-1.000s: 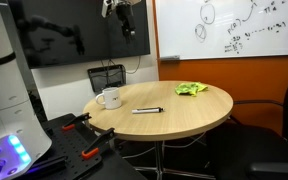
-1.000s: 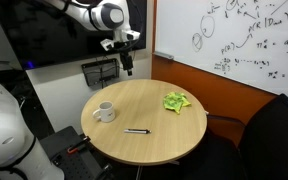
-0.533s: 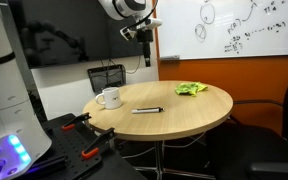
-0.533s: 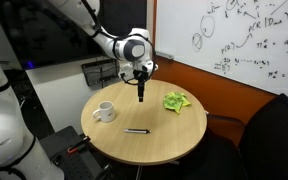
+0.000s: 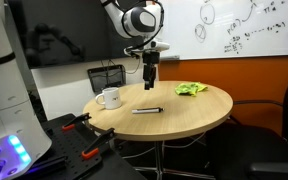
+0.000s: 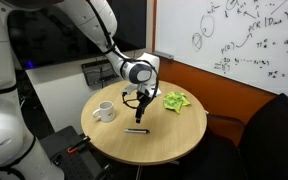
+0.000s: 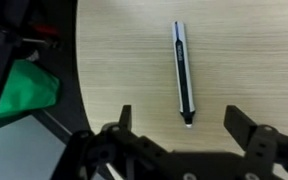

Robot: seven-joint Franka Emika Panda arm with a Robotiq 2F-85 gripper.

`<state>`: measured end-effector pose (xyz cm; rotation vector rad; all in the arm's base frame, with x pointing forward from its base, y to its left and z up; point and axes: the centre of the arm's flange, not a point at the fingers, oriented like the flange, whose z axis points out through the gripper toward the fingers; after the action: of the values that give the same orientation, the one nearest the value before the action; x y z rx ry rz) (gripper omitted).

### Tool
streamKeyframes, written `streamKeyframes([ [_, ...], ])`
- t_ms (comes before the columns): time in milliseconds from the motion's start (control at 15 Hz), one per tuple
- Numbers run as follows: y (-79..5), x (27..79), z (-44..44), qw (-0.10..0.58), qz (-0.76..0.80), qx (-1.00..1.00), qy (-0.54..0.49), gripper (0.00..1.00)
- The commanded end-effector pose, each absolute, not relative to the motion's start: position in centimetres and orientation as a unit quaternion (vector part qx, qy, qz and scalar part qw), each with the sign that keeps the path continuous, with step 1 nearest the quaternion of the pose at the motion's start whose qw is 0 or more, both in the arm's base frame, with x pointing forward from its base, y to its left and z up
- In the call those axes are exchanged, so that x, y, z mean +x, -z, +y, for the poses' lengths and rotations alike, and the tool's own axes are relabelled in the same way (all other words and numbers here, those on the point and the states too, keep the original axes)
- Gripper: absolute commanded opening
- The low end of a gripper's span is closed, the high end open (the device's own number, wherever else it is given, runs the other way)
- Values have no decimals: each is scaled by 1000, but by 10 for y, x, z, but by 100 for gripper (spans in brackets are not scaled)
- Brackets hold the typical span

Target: Put the pen in the cup

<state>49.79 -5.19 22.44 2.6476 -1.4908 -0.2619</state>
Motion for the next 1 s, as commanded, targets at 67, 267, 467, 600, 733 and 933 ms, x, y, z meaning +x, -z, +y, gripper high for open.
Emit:
streamKeyframes([
  [67,-225,499,-50,45,-488,867,86,100],
  [267,-225,499,-50,44,-488,867,85,100],
  [467,-218,492,-53,4,-469,881,66,100],
  [600,-208,487,-54,-24,-453,890,46,100],
  [733,-195,482,-55,-46,-447,893,38,100],
  [933,-173,477,-57,-49,-426,903,35,100],
])
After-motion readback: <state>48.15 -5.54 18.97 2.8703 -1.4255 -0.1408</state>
